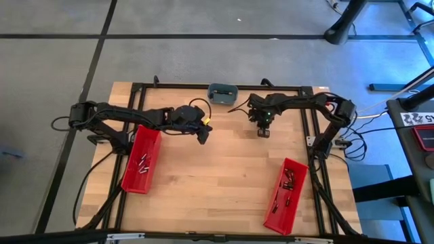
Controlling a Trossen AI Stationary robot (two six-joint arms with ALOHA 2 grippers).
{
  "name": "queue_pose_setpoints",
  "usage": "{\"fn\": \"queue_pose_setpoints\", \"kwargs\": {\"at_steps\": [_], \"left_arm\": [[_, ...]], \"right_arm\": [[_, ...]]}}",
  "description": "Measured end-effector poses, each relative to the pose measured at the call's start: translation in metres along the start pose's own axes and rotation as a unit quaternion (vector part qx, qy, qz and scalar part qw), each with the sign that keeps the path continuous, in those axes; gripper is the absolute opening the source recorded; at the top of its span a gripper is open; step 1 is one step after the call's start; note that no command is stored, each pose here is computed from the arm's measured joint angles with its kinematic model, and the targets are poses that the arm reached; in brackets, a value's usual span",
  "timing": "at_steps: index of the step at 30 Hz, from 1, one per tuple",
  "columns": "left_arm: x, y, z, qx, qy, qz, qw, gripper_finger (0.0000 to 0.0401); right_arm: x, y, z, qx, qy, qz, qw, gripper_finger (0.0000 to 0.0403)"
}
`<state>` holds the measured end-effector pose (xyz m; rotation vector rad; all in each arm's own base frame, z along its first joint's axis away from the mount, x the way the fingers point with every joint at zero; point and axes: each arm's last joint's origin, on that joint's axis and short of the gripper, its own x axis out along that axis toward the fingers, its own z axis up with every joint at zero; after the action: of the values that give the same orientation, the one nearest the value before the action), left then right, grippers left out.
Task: Sort batteries
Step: Put the small brown battery into the right red bin
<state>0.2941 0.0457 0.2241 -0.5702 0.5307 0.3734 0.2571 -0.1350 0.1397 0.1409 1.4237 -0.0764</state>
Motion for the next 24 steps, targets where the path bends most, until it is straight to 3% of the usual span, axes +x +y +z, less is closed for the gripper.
{"fn": "queue_pose_setpoints", "kwargs": {"at_steps": [6, 9, 11, 16, 20, 22, 24], "left_arm": [[-0.010, -0.008, 0.003, -0.039, -0.005, -0.032, 0.999, 0.0001], [-0.021, -0.012, 0.005, -0.018, -0.011, -0.046, 0.999, 0.0001], [-0.027, -0.014, 0.007, 0.011, -0.021, -0.054, 0.998, 0.0001], [-0.042, -0.013, 0.012, 0.084, -0.035, -0.053, 0.994, 0.0001], [-0.050, -0.012, 0.012, 0.079, -0.031, -0.050, 0.995, 0.0001], [-0.053, -0.013, 0.013, 0.070, -0.032, -0.054, 0.996, 0.0001], [-0.055, -0.015, 0.010, 0.076, -0.023, -0.053, 0.995, 0.0001]], "right_arm": [[-0.061, 0.017, 0.001, 0.035, -0.084, -0.003, 0.996, 0.0012], [-0.091, 0.036, -0.009, 0.074, -0.116, 0.013, 0.990, 0.0014], [-0.113, 0.055, -0.021, 0.109, -0.134, 0.051, 0.984, 0.0013], [-0.155, 0.112, -0.058, 0.192, -0.129, 0.177, 0.957, 0.0012], [-0.173, 0.154, -0.089, 0.246, -0.094, 0.266, 0.927, 0.0013], [-0.172, 0.170, -0.103, 0.288, -0.057, 0.271, 0.917, 0.0013], [-0.164, 0.184, -0.114, 0.321, -0.033, 0.239, 0.916, 0.0012]]}}
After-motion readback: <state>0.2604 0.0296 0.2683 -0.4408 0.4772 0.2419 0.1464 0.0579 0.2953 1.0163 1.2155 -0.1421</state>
